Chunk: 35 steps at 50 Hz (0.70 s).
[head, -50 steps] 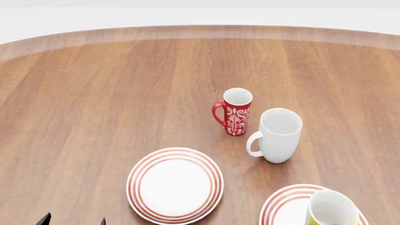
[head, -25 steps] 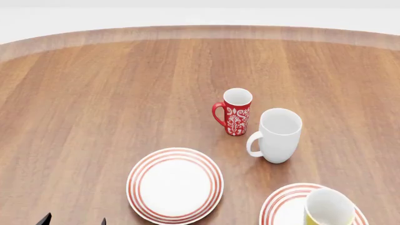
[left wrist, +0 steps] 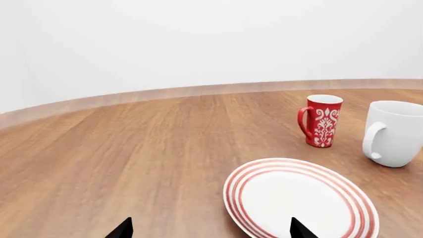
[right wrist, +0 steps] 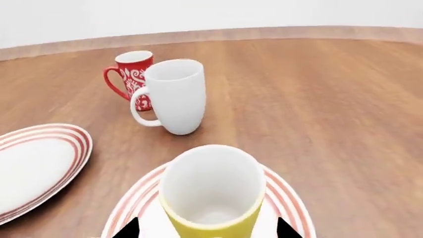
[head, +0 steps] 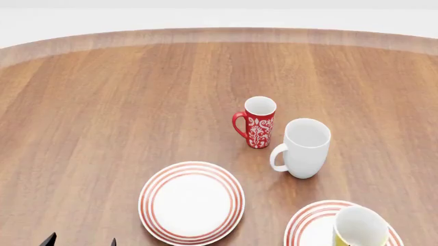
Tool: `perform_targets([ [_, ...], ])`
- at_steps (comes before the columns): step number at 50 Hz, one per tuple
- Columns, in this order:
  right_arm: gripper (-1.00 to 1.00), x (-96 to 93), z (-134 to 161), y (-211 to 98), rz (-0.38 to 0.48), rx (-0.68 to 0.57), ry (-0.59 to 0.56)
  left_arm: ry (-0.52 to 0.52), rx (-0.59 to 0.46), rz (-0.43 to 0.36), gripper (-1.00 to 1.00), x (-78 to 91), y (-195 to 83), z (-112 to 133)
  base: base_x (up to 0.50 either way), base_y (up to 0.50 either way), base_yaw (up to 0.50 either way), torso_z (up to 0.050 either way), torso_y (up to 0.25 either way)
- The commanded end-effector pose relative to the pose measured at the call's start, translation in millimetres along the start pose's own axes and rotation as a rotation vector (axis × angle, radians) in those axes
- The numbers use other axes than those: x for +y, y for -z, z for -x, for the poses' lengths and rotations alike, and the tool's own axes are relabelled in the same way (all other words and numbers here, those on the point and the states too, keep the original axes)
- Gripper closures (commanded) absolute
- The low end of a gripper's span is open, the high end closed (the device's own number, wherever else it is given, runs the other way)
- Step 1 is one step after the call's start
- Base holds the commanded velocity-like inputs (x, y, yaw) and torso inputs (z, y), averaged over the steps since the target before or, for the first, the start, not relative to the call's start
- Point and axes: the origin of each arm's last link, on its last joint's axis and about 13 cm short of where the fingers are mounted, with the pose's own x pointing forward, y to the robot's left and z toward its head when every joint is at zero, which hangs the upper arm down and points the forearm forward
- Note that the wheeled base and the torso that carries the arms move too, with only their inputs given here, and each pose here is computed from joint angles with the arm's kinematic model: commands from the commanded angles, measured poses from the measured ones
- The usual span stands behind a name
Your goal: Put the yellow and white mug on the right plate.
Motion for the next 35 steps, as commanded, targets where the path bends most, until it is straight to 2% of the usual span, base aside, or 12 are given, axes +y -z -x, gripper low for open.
perform_targets([
  [1,-1.0,10.5,21.2,-26.8,-0.039,-0.141,-0.083,-0.002,0.0,0.001,-1.0,0.4,0.4,-0.7,0.0,0.0,0.0,0.0,0.0],
  [20,-1.0,19.3,57.0,-47.9,-0.044,-0.301,-0.085,-0.006,-0.009,-0.004,-1.0,-0.2,-0.1,-0.1,0.0,0.0,0.0,0.0,0.0],
  [22,-1.0,19.3,60.6,-47.2,-0.044,-0.353,-0.106,-0.005,-0.011,-0.005,-1.0,-0.4,-0.4,0.2,0.0,0.0,0.0,0.0,0.0],
  [35,-1.0,20.0,84.1,-41.5,-0.052,-0.459,-0.23,-0.007,-0.017,-0.005,-1.0,-0.7,-0.9,0.6,0.0,0.0,0.0,0.0,0.0],
])
